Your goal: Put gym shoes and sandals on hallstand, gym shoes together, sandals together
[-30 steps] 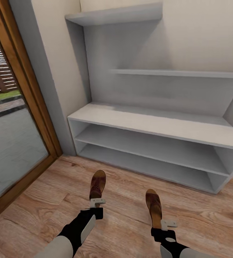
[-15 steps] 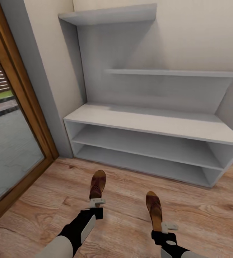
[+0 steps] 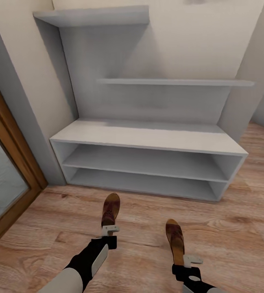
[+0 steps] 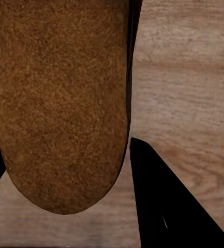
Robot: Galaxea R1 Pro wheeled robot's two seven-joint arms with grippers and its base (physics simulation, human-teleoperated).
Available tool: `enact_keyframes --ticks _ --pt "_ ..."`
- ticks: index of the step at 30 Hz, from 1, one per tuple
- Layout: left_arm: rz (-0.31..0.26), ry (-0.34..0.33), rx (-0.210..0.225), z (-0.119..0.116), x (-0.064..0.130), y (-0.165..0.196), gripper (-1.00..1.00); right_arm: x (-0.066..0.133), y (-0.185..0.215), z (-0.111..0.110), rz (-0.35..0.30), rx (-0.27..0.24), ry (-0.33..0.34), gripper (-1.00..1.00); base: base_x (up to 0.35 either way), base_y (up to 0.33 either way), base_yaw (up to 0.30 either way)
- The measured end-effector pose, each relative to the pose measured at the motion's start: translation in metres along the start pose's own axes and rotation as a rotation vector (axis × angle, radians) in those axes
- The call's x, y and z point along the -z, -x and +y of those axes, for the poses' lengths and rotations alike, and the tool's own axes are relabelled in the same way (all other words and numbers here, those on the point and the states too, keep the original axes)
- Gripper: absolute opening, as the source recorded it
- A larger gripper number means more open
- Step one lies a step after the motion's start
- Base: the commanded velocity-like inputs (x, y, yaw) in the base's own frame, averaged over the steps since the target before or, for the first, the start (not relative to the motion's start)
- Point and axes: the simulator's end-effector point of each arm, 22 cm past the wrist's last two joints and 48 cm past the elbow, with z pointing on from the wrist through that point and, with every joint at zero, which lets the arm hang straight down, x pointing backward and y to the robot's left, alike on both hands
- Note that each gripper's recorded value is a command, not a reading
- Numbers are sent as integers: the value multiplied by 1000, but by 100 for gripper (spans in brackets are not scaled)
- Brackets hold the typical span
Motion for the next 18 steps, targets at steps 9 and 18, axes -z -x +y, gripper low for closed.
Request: enact_keyframes --ticks 9,18 --pt "1 -1 0 0 0 -1 -100 0 -1 0 1 0 0 -100 0 124 -196" --pt "2 -2 0 0 0 -1 -100 0 -1 0 2 0 0 -100 0 315 -21"
